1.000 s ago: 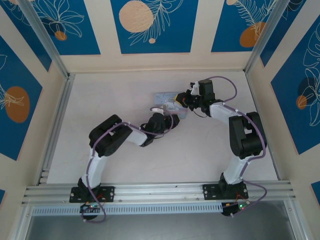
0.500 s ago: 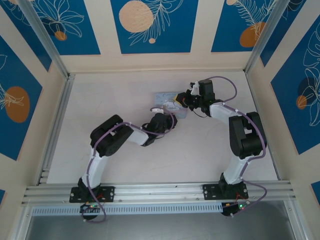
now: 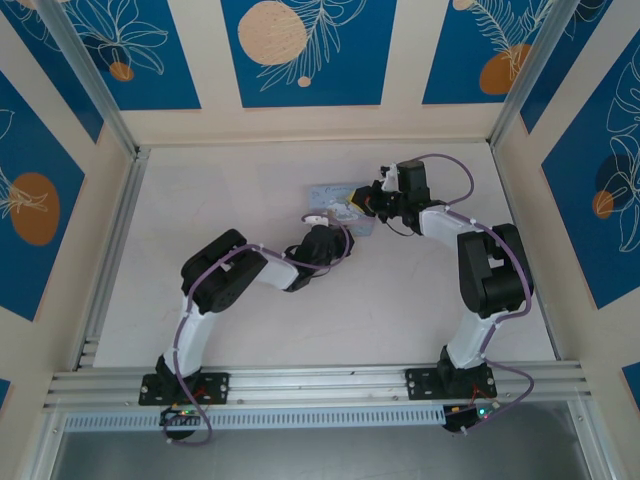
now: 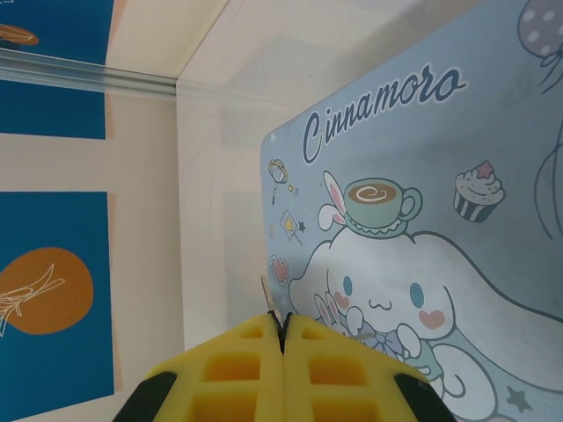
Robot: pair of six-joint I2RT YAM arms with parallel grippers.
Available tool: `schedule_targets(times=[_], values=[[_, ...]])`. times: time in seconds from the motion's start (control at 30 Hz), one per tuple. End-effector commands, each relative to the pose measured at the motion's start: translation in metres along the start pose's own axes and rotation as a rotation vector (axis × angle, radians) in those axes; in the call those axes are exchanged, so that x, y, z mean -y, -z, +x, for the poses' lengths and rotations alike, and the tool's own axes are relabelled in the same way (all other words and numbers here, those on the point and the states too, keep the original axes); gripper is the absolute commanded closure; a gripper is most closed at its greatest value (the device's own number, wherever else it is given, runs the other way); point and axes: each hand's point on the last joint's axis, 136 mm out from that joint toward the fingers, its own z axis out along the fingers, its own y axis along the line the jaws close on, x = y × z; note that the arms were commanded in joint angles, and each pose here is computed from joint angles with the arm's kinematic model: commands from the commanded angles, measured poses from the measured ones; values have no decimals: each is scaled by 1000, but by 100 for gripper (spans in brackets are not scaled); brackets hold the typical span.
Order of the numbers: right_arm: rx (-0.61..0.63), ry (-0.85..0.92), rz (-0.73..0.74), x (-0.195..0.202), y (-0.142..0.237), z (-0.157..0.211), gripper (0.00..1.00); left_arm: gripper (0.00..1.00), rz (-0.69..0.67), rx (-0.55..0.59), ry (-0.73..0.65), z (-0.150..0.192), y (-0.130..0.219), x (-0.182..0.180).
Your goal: Unlock a padlock with a key
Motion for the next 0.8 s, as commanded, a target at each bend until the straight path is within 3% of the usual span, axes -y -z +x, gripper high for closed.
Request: schedule_targets(times=[0.0, 0.33, 0.77], values=[[0, 2, -10, -10, 9, -1, 100, 100, -34, -93, -6, 22, 2, -11], [86, 14, -3, -28, 66, 8, 100, 100, 85, -260, 136, 21, 28, 12], [85, -75, -75, 15, 120, 104, 100, 100, 132, -327, 180, -5, 59, 35]])
